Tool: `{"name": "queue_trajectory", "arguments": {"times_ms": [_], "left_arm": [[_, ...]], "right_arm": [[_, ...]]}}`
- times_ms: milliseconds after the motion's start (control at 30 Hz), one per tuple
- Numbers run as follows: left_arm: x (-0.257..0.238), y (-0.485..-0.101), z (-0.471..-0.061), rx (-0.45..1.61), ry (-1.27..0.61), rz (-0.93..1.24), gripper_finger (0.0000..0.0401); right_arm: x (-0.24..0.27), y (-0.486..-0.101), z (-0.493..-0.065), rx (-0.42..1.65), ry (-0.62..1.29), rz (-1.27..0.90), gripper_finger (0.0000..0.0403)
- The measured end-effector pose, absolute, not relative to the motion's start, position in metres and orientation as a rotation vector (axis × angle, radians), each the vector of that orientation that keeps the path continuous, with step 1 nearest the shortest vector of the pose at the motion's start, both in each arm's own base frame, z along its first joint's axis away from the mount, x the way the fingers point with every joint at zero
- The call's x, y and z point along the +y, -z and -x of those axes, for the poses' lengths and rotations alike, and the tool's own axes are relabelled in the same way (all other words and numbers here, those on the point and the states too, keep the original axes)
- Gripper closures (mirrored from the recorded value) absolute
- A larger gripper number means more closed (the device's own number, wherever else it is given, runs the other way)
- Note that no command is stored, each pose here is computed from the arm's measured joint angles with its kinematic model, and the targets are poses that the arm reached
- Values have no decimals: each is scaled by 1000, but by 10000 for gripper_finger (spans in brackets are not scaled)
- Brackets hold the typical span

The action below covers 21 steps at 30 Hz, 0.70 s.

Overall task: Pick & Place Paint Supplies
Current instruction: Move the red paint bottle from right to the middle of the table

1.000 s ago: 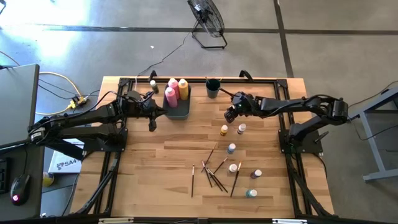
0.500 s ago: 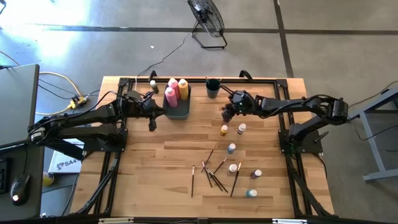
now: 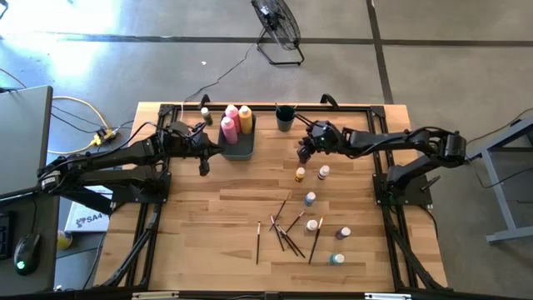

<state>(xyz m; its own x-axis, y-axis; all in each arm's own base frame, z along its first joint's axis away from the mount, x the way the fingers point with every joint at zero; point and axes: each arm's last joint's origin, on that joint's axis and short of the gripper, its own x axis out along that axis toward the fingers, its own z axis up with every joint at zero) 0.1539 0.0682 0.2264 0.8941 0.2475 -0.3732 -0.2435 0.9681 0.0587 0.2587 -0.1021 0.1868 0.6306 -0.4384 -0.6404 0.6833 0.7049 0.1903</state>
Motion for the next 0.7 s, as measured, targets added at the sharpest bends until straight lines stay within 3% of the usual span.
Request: {"name": "queue_trajectory", "arguments": {"times_ms": [567,700], "left_arm": [[68,-226,-154,388,-251,-9,401],[68,-226,-154,388,-250,-9,401]], "right_arm": [[-95,-222,-252,458,580,-337,308],[-86,-234,-248,450,421,-271,308]]}}
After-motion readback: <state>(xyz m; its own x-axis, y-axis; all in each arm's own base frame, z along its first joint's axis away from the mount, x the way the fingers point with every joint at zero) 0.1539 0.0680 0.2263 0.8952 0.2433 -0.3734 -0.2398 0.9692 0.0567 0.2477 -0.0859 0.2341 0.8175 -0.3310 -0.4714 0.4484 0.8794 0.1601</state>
